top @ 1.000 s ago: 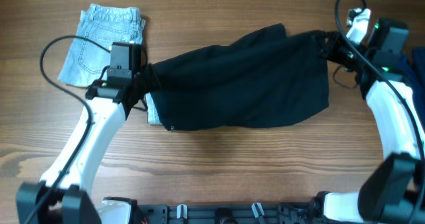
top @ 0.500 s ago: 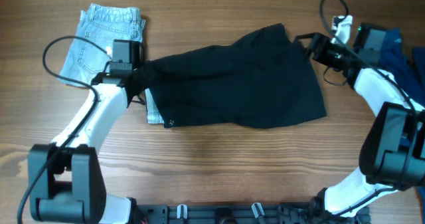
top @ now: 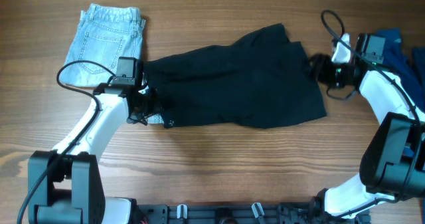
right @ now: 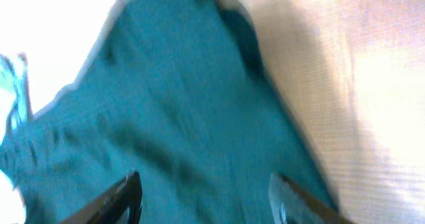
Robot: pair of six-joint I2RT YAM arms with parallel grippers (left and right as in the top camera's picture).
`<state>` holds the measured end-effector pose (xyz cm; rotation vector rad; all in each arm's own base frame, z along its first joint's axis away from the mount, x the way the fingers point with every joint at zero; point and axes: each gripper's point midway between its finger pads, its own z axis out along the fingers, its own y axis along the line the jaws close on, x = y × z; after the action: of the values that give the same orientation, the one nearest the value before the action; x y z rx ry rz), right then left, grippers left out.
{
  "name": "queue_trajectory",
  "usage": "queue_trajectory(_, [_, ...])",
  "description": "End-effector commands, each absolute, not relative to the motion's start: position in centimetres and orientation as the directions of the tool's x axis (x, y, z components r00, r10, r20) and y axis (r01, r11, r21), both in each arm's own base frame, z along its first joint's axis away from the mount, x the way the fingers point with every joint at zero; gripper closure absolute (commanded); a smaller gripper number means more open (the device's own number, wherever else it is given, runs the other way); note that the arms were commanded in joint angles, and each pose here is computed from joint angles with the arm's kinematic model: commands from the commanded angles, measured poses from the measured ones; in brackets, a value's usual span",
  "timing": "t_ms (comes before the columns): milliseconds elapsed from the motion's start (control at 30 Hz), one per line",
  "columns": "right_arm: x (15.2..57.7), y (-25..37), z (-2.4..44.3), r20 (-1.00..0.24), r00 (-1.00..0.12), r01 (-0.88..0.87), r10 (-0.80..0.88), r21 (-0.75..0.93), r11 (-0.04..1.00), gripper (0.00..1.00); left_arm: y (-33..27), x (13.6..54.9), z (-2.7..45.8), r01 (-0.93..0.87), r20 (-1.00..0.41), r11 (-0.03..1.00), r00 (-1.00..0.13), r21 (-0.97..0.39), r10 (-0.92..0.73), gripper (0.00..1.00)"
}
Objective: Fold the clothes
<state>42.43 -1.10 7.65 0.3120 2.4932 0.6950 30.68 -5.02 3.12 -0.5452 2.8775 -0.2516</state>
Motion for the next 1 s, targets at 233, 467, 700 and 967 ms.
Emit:
queue_trajectory(233, [48.0, -2.1, 6.6, -0.64, -0.725, -0.051, 0.255, 0.418, 0.907, 0.43, -6.3, 31.5, 3.4, -0.314, -0.173, 0.909, -0.914, -0.274, -0.368, 0.4])
queue_trajectory(467, [48.1, 0.5, 2.6, -0.591, -0.771, -0.107, 0.236, 0.486, 0.867, 0.48, -6.3, 31.5, 3.4, -0.314, -0.172, 0.909, -0.914, -0.275, -0.368, 0.4])
queue_trajectory(700, [48.2, 4.4, 8.2, -0.605, -0.751, -0.277, 0.266, 0.654, 0.704, 0.96, -6.4, 31.5, 3.4, -0.313, -0.169, 0.907, -0.915, -0.28, -0.368, 0.39])
queue_trajectory(967, [49.8, 5.1, 17.0, -0.679, -0.632, -0.388, 0.374, 0.695, 0.605, 0.96, -6.4, 31.5, 3.4, -0.312, -0.17, 0.908, -0.914, -0.28, -0.367, 0.39])
